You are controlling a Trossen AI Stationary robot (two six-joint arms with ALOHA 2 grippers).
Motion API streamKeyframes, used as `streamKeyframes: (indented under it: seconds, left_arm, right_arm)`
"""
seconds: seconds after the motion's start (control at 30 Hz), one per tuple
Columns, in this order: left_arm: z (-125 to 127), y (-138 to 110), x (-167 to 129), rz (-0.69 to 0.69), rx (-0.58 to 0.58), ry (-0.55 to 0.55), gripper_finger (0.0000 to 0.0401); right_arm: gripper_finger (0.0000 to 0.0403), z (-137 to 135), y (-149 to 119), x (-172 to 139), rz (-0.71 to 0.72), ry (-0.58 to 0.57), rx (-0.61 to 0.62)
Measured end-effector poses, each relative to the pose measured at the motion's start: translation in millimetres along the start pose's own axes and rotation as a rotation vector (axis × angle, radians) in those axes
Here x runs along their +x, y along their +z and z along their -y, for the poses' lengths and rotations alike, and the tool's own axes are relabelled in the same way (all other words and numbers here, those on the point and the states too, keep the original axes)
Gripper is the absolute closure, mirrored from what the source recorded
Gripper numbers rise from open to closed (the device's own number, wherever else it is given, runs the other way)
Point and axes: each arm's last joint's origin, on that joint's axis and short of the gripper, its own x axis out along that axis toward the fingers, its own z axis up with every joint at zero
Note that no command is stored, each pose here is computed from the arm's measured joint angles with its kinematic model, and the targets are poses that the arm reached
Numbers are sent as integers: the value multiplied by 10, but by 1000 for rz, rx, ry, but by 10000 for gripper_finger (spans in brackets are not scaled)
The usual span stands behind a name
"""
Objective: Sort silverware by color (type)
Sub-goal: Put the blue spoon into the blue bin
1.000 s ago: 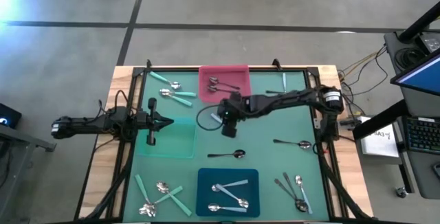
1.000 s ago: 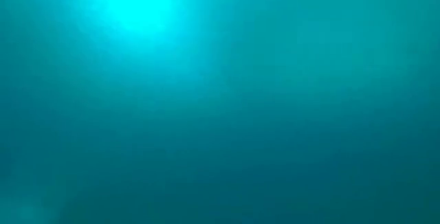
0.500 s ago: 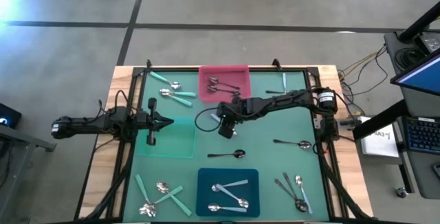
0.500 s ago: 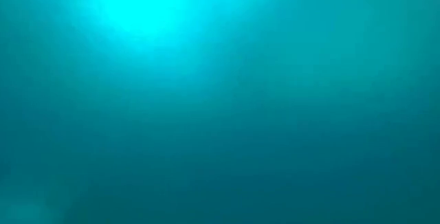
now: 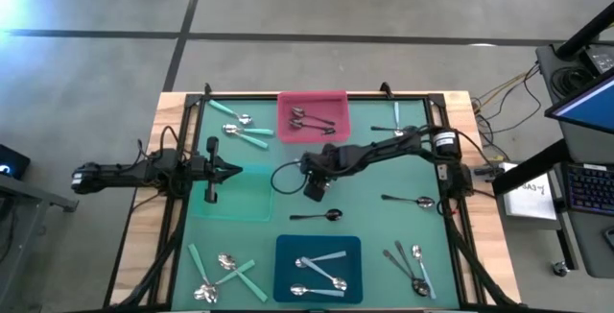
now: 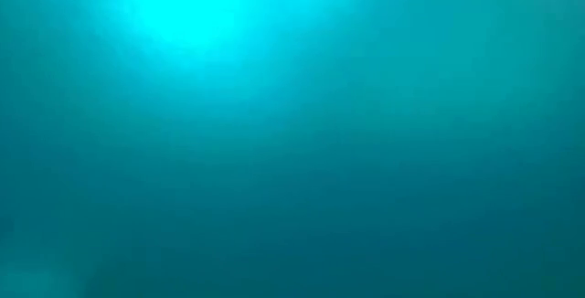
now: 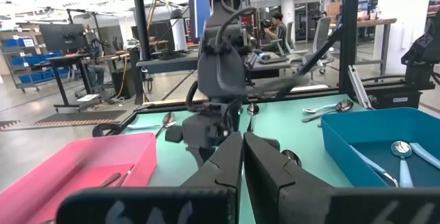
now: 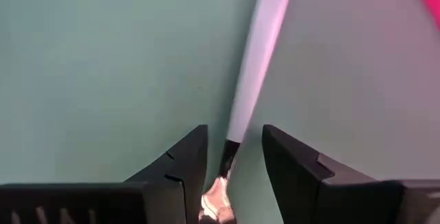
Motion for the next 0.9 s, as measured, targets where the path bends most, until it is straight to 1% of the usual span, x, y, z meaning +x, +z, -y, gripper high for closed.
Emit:
streamKeyframes:
  seconds: [0.17, 0.37, 0.47, 0.6, 0.67, 0.8, 0.9]
  left_arm:
    - [0, -1, 0, 0, 0, 0, 401]
    - [0, -1, 0, 0, 0, 0, 401]
    - [0, 0, 0, 0, 0, 0, 401]
    - [0, 0, 0, 0, 0, 0, 401]
    - [0, 0, 0, 0, 0, -1, 401]
    - [0, 0, 0, 0, 0, -1, 401]
    - [0, 0, 0, 0, 0, 0, 401]
  right_arm:
    - [275, -5, -22, 84, -12, -8, -5]
    - [289, -5, -20, 88, -11, -3, -25]
    - [317, -7, -19, 88, -11, 3, -29]
    - [376, -8, -19, 88, -19, 28, -49]
    - [384, -5, -15, 79, -23, 48, -50]
    - [387, -1, 9, -15, -13, 76, -47]
    - [388, -48, 26, -216, 8, 100, -78]
